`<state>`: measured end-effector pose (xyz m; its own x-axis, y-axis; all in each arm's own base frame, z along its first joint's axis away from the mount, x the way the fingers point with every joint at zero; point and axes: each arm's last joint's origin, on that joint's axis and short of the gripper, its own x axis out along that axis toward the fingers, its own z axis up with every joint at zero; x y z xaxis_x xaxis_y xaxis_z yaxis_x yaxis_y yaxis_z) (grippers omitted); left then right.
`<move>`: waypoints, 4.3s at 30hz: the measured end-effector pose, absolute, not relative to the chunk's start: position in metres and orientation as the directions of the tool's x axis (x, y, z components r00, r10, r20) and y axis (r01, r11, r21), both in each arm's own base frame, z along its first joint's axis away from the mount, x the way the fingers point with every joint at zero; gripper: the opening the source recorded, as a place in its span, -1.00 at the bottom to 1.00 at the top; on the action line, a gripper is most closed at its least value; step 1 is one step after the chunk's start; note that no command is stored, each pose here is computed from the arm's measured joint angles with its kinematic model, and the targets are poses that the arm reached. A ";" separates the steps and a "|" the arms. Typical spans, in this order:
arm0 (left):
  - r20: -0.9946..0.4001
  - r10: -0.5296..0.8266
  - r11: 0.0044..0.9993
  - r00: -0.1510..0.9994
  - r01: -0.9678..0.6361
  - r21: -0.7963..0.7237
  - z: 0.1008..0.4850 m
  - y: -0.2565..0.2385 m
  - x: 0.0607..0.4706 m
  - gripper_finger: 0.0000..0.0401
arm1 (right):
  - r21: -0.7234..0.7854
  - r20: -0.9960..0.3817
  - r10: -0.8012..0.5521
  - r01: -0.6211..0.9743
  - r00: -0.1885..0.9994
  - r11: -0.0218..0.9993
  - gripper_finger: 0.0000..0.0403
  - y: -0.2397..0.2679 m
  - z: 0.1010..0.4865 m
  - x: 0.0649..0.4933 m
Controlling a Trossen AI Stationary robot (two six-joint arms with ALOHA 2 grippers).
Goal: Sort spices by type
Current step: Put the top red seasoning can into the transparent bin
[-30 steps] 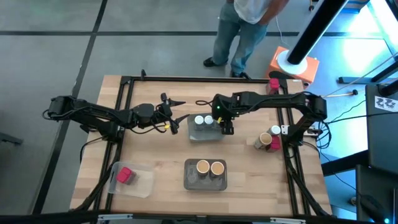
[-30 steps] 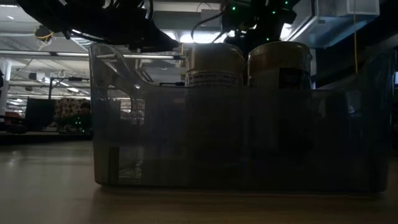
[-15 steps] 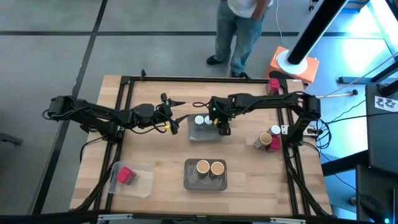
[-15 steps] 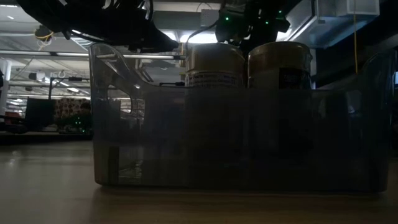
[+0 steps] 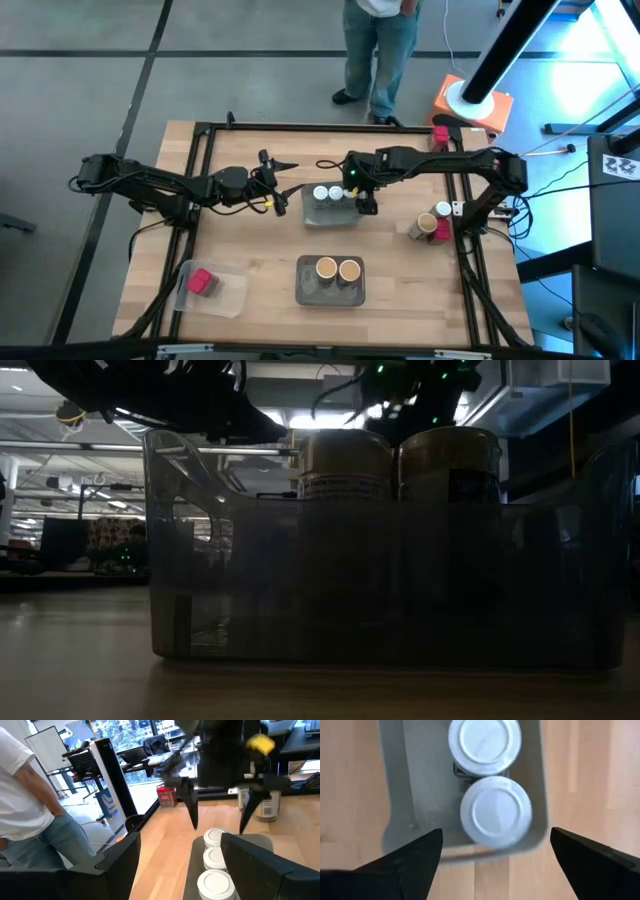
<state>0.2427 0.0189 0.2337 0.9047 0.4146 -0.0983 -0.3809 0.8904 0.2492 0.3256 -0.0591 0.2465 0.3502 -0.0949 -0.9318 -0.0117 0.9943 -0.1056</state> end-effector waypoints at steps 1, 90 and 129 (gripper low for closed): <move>-0.098 0.414 0.890 0.905 -0.381 0.249 0.234 0.019 0.243 0.32 | -0.115 -0.927 -0.106 -0.004 0.361 0.993 0.82 -0.059 0.252 0.322; -0.099 0.414 0.890 0.905 -0.380 0.250 0.234 0.019 0.243 0.32 | -0.476 -0.879 -0.287 0.727 -0.380 0.495 0.49 -0.247 0.186 0.165; -0.099 0.414 0.890 0.905 -0.380 0.254 0.234 0.019 0.243 0.32 | -0.495 -0.859 -0.368 0.762 -0.356 0.418 0.48 -0.234 0.212 0.164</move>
<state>0.2428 0.0189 0.2336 0.9048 0.4142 -0.0989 -0.3795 0.8897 0.2539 0.1636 -0.2342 0.2122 -0.3557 -0.3683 -0.8589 0.7617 0.4183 -0.4948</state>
